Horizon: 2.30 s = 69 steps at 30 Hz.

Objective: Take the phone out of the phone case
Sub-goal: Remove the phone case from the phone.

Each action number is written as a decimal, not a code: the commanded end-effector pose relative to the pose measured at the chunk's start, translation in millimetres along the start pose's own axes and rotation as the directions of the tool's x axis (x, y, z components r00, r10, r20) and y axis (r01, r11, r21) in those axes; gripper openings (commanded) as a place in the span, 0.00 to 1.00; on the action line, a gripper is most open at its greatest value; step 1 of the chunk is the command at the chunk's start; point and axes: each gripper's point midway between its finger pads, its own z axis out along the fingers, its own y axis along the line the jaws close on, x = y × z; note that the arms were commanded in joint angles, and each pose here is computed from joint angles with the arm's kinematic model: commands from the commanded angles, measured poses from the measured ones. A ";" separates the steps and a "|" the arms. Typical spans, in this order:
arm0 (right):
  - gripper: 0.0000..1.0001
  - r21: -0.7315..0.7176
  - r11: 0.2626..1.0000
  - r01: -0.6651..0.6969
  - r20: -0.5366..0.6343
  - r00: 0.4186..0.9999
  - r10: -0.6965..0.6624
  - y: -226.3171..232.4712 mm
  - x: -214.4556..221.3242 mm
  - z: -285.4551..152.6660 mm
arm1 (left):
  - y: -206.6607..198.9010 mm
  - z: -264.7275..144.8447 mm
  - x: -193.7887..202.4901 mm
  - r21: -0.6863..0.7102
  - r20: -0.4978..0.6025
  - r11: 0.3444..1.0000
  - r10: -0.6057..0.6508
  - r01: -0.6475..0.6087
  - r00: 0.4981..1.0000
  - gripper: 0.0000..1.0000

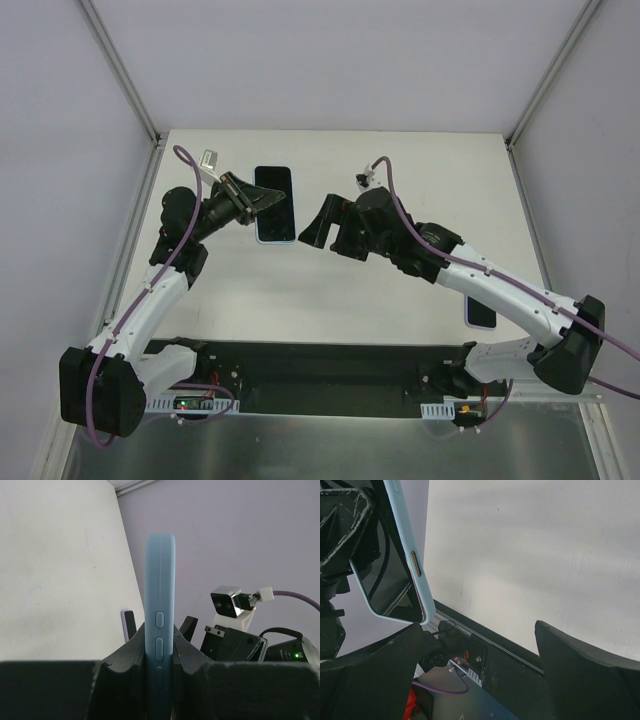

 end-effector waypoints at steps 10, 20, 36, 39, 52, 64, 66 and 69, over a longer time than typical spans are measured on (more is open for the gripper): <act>0.96 -0.045 0.999 -0.002 -0.001 1.000 0.002 17.0 -4.2 6.6 | -38.0 -7.2 -7.8 0.130 0.032 0.989 0.061 -0.065 0.998 0.00; 0.96 -0.054 0.999 -0.003 0.007 1.000 0.003 20.4 -6.8 5.2 | -33.4 -5.2 -7.4 0.125 0.024 0.991 0.053 -0.055 0.998 0.00; 0.96 -0.056 0.998 0.001 0.008 1.000 -0.001 21.5 -8.1 4.5 | -24.3 -6.9 -5.4 0.117 0.023 0.992 0.039 -0.041 0.999 0.00; 0.96 -0.052 0.999 0.001 0.016 1.000 0.000 20.4 -9.4 3.8 | -25.4 -6.6 -6.4 0.121 0.024 0.992 0.039 -0.041 0.999 0.00; 0.96 0.002 1.000 -0.011 -0.019 1.000 0.011 0.8 4.7 22.5 | -28.8 -10.1 -7.7 0.129 0.027 0.991 0.034 -0.037 0.999 0.00; 0.96 0.054 0.999 -0.002 -0.063 0.998 0.005 -13.5 17.3 42.1 | -39.3 -15.9 -9.8 0.179 0.030 0.984 -0.015 0.009 0.999 0.00; 0.96 0.075 0.997 -0.006 -0.070 0.997 0.011 -19.8 20.9 44.2 | -44.5 -17.9 -10.4 0.188 0.035 0.982 -0.005 -0.002 0.999 0.00; 0.96 0.088 0.996 -0.011 -0.067 0.998 0.017 -25.8 23.0 42.9 | -46.8 -18.8 -12.2 0.180 0.042 0.983 0.014 -0.022 0.999 0.00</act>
